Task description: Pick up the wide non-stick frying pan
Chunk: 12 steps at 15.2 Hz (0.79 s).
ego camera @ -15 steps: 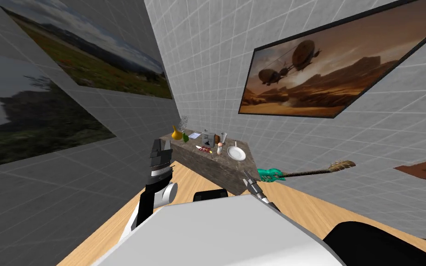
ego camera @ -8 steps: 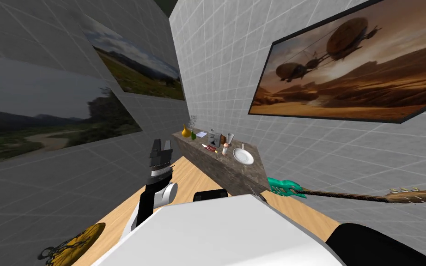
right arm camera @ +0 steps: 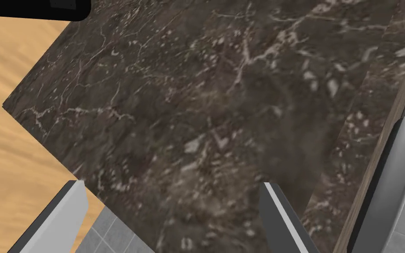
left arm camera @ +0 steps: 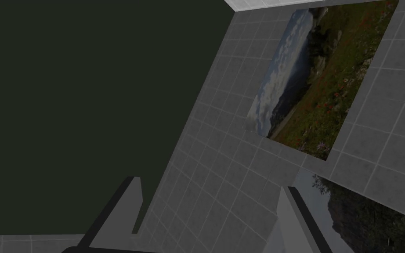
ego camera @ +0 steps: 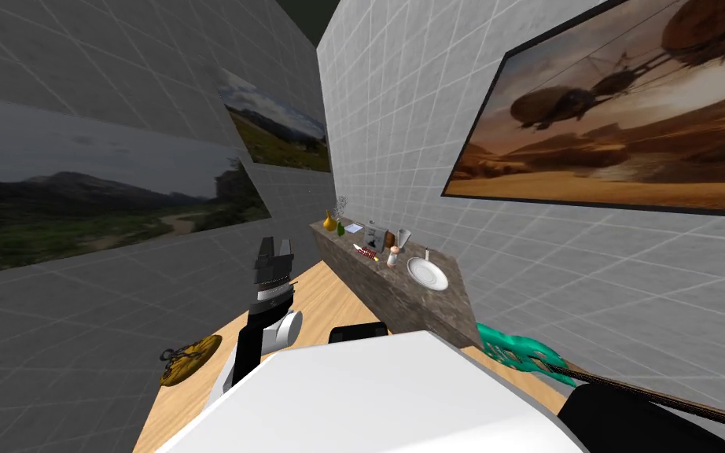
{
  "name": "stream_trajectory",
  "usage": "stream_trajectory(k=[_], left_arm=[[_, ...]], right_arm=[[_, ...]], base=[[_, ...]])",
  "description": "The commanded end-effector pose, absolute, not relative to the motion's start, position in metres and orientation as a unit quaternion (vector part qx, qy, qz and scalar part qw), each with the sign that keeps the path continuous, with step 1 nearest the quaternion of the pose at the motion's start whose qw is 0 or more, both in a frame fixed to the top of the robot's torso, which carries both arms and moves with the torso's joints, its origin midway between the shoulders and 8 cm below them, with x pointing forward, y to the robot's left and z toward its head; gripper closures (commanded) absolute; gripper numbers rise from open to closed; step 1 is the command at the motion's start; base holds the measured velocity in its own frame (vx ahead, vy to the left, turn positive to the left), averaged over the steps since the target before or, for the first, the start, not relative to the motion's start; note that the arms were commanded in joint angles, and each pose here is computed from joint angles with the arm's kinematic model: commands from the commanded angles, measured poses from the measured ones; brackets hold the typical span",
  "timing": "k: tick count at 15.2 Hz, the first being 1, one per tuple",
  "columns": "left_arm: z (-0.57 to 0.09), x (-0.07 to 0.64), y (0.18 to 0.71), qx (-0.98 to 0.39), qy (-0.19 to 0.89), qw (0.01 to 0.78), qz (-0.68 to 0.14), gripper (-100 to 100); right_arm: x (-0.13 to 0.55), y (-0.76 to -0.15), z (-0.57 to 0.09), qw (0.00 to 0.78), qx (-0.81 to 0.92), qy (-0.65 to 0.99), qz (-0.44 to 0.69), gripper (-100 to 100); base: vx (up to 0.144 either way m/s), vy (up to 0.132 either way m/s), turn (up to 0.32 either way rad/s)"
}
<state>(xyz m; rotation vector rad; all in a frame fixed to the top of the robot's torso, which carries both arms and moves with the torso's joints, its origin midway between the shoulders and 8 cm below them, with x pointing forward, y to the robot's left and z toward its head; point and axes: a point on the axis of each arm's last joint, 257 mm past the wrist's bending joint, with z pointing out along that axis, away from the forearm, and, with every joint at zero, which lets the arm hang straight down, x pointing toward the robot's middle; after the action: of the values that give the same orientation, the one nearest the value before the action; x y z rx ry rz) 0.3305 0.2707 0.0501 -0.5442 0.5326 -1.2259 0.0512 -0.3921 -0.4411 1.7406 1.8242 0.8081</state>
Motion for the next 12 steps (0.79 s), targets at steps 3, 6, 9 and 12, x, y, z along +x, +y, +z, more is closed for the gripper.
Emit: stream_trajectory(k=[3, 6, 9, 12], left_arm=[[0.050, 0.330, 0.271, -0.249, 0.244, 0.751, -0.561, 0], [0.050, 0.330, 0.271, -0.249, 0.244, 0.751, -0.561, 0], [0.050, 0.330, 0.271, -0.249, 0.244, 0.751, -0.561, 0], [0.050, 0.330, 0.271, -0.249, 0.244, 0.751, -0.561, 0]], right_arm=[[-0.015, -0.421, -0.451, 0.195, 0.665, 0.681, 0.238, -100], [-0.057, -0.443, -0.452, 0.169, 0.680, 0.685, 0.199, -100], [-0.094, -0.464, -0.449, 0.145, 0.692, 0.688, 0.162, -100], [-0.129, -0.485, -0.442, 0.125, 0.702, 0.690, 0.126, -100]], base=[[0.000, -0.011, 0.391], [0.005, -0.013, 0.241], [0.010, -0.017, 0.347], [0.015, -0.014, 0.274]])
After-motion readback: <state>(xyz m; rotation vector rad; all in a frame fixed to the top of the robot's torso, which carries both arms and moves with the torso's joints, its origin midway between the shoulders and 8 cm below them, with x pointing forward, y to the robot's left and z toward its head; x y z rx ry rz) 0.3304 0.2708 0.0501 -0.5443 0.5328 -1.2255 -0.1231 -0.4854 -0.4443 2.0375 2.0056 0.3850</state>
